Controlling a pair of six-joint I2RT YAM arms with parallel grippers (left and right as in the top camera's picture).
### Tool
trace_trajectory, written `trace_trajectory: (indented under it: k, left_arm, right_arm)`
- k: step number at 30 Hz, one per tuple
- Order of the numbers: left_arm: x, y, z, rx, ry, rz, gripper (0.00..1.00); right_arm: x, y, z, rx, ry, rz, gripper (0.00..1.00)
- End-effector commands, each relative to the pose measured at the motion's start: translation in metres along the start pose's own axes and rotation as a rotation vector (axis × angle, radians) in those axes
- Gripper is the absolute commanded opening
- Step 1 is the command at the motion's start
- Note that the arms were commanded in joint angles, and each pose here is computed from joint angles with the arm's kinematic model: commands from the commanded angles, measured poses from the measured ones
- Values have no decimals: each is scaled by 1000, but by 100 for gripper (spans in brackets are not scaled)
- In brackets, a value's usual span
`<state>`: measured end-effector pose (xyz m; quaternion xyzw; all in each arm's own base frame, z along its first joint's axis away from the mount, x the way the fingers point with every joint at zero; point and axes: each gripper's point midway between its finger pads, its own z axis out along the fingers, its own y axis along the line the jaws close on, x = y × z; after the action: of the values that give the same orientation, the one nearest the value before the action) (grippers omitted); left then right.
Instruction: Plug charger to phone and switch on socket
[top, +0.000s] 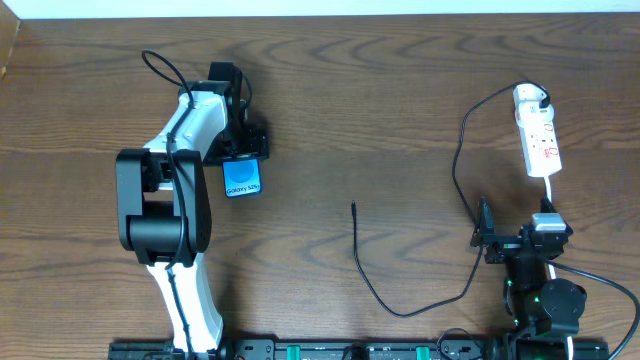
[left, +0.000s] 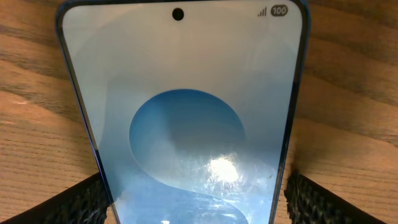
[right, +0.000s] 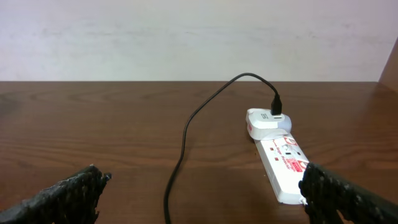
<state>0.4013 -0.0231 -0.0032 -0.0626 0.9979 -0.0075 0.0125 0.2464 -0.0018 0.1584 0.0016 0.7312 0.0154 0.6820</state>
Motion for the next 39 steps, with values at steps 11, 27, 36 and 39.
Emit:
trace_trajectory:
  k: [11, 27, 36, 39]
  left_arm:
    - [18, 9, 19, -39, 68, 6, 89]
    - [14, 9, 19, -36, 51, 6, 89]
    - [14, 9, 19, -36, 52, 6, 85]
    - [14, 9, 19, -36, 52, 6, 83]
  right_arm:
    - [1, 0, 0, 0, 0, 10, 99]
    - [1, 0, 0, 0, 0, 10, 99]
    - [1, 0, 0, 0, 0, 10, 99]
    - [1, 0, 0, 0, 0, 10, 99]
